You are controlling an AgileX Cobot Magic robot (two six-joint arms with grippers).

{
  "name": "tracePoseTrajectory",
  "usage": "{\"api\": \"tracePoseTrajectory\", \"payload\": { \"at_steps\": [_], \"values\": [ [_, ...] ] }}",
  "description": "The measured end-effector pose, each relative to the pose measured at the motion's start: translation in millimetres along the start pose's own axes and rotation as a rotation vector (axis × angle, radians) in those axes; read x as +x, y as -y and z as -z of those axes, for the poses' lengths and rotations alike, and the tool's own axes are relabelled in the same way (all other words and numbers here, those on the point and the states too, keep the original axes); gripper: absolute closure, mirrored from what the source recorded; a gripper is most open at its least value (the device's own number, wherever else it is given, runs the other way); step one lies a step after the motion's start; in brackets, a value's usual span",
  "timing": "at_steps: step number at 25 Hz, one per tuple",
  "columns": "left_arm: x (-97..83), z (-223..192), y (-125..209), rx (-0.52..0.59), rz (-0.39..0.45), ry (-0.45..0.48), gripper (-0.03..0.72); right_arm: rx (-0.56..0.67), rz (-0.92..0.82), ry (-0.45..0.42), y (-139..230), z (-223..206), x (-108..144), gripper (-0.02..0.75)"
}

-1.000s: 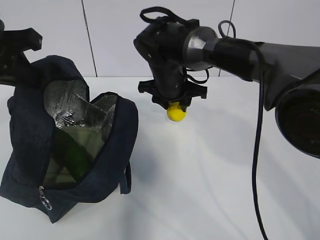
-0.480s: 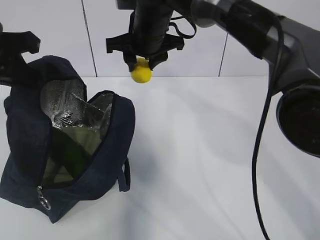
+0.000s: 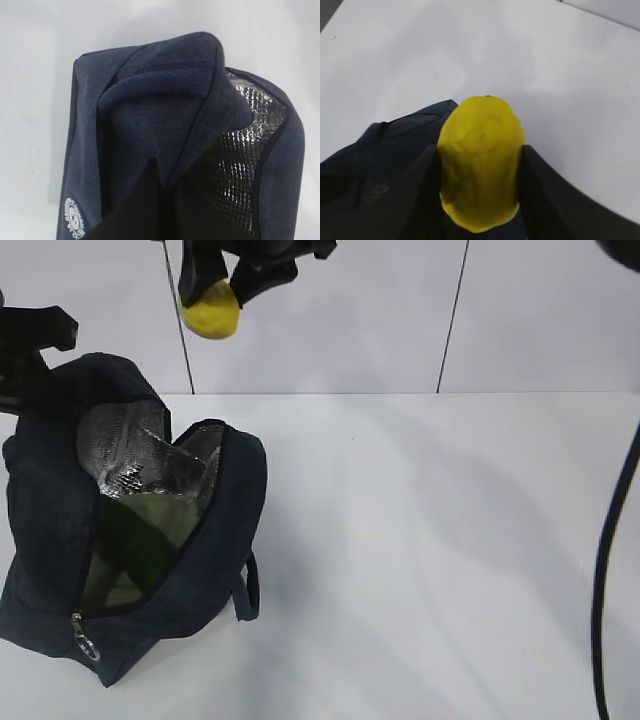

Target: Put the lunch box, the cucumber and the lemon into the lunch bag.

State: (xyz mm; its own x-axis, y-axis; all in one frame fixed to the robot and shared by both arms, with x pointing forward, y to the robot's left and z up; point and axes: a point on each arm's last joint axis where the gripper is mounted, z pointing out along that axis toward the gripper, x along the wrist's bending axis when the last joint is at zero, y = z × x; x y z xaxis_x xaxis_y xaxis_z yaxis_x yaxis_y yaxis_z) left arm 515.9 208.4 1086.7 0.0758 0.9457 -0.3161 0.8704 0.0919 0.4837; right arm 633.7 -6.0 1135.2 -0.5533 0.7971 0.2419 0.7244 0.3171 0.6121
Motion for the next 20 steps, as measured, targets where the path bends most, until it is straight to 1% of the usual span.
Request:
{"api": "tracePoseTrajectory", "payload": {
  "at_steps": [2,5,11,14,17,20],
  "values": [
    [0.2,0,0,0.000,-0.002,-0.002,0.695,-0.021,0.028,-0.014,-1,15,9,0.371],
    [0.2,0,0,0.000,-0.002,-0.002,0.695,-0.005,0.061,-0.028,4,30,18,0.371],
    [0.2,0,0,0.000,-0.002,-0.002,0.695,0.137,0.121,-0.032,36,30,21,0.371],
    [0.2,0,0,0.000,-0.002,-0.002,0.695,0.202,0.130,-0.057,52,28,21,0.371],
    [0.2,0,0,0.000,-0.002,-0.002,0.695,0.253,0.131,-0.119,65,19,23,0.371],
    [0.3,0,0,-0.001,-0.003,-0.003,0.695,0.254,0.151,-0.194,73,8,27,0.371]
  ]
}}
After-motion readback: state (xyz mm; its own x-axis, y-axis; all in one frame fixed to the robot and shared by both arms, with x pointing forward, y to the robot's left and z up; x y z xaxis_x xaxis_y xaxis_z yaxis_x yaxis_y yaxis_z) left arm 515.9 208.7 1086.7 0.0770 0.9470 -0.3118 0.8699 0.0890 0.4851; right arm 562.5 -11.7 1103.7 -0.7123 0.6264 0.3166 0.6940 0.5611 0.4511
